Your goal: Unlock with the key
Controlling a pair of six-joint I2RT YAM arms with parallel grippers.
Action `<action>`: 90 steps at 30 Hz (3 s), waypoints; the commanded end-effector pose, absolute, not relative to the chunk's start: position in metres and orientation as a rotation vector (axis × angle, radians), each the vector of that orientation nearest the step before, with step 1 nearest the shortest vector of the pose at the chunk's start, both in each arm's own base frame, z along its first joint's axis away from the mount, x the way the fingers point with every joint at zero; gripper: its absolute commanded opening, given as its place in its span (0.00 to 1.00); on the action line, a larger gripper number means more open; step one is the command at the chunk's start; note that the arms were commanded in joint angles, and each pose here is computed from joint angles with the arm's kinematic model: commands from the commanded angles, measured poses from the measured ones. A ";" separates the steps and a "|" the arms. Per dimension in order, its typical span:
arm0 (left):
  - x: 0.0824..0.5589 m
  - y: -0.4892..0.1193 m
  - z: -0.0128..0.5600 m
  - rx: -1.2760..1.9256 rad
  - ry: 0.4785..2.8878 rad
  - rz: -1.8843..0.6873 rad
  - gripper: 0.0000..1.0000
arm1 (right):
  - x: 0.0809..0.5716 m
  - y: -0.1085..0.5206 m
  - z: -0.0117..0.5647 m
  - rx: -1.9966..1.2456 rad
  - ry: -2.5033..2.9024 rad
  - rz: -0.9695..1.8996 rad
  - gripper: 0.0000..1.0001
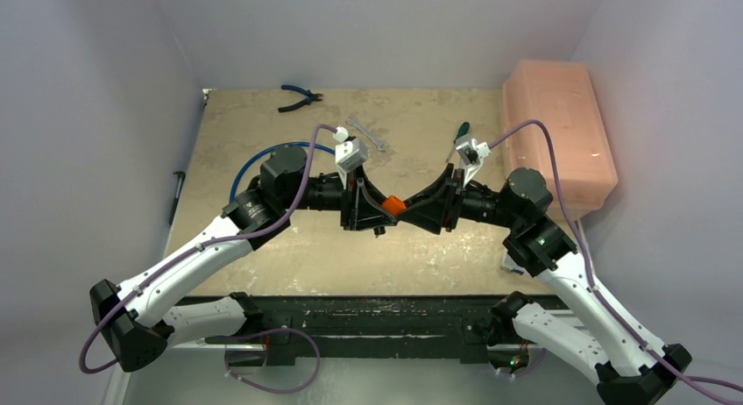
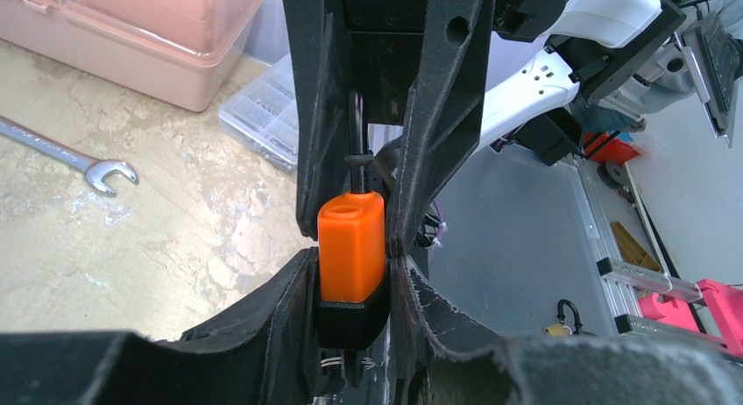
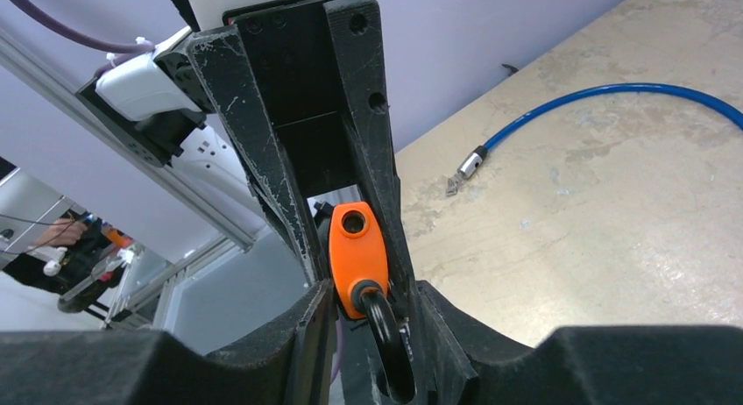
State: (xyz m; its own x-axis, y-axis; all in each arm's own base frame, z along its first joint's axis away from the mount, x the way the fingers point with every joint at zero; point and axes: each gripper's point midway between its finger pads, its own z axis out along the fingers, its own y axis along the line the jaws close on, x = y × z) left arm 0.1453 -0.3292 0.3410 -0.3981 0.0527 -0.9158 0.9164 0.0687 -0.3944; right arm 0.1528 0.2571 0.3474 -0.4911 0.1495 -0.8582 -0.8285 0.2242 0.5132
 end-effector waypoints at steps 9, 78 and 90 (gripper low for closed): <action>0.148 -0.330 0.358 0.997 1.469 -1.436 0.13 | 0.150 0.265 0.348 -0.671 1.548 1.492 0.00; 0.237 -0.145 0.267 0.369 1.657 -0.290 0.98 | 0.373 0.358 0.049 0.061 2.351 1.269 0.05; 0.236 -0.145 0.267 0.368 1.653 -0.293 0.98 | 0.397 0.307 0.041 0.134 2.399 1.123 0.80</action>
State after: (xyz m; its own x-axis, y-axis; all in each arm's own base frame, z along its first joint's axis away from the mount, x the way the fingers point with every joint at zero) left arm 0.2337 -0.1440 0.2549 -0.1326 0.1017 -0.9859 0.4074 0.9124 0.0393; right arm 0.3857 0.3374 0.0490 -0.8895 0.2770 -0.3634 -0.1438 0.5851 0.7981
